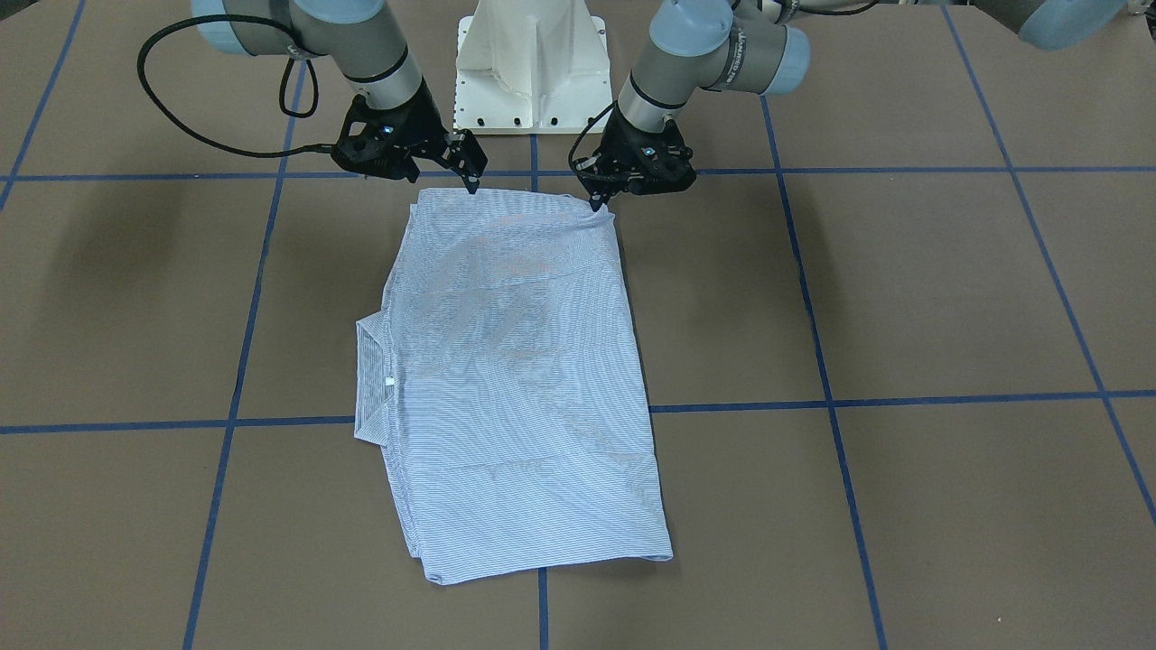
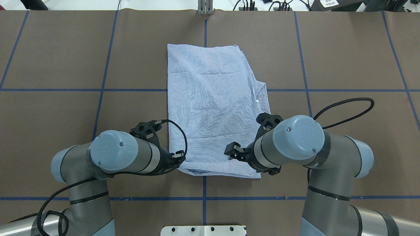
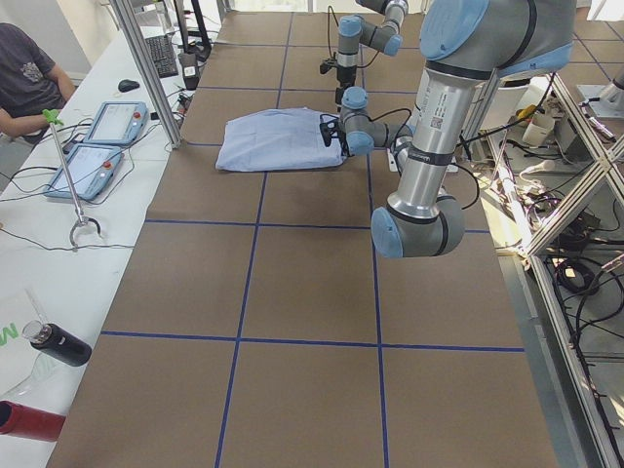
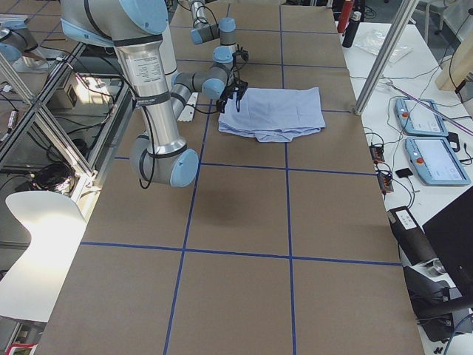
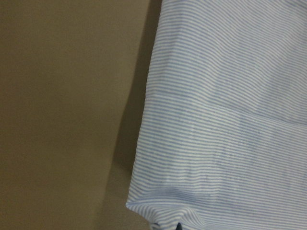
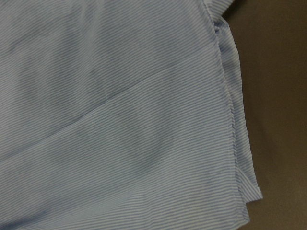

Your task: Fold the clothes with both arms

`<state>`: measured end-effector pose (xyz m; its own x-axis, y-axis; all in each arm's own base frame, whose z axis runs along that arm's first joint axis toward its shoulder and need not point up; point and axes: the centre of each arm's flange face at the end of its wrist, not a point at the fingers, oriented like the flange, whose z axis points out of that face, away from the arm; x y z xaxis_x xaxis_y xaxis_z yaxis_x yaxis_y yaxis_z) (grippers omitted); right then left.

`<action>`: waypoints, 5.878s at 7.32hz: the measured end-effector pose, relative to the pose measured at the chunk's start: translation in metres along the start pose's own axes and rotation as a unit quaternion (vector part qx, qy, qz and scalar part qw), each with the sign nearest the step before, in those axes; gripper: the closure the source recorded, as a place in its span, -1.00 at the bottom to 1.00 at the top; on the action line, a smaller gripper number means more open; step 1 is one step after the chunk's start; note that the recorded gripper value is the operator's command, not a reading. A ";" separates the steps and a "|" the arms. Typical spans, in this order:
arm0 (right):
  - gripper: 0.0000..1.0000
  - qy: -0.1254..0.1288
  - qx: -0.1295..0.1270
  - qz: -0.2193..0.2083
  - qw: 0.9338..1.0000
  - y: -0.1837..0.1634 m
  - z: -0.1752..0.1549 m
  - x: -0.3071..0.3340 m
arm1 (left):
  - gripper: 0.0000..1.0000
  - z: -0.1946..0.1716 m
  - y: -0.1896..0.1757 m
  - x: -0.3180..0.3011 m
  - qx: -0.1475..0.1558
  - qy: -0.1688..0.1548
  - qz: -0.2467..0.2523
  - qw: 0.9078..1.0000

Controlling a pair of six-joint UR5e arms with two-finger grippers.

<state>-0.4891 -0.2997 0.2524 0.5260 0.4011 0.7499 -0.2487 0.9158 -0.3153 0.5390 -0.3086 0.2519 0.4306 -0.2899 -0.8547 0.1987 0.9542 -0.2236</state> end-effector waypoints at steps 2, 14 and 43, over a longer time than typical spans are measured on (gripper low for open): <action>-1.00 0.019 0.004 0.030 0.999 0.006 0.016 0.013 | 1.00 -0.002 0.001 0.005 0.000 0.004 0.001 1.000; -1.00 0.078 0.007 0.074 0.994 0.012 0.079 0.031 | 1.00 -0.004 0.003 0.012 -0.001 0.009 0.001 1.000; 1.00 0.017 -0.294 0.060 0.954 0.037 -0.107 0.022 | 1.00 -0.180 0.132 -0.008 -0.119 -0.102 0.028 0.987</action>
<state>-0.3998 -0.2546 0.1947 0.5514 0.4952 0.6714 0.1845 0.7125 -0.6770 0.4030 -0.1672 0.1445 0.6085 -0.2225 -0.7617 -0.0326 0.9521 -0.3042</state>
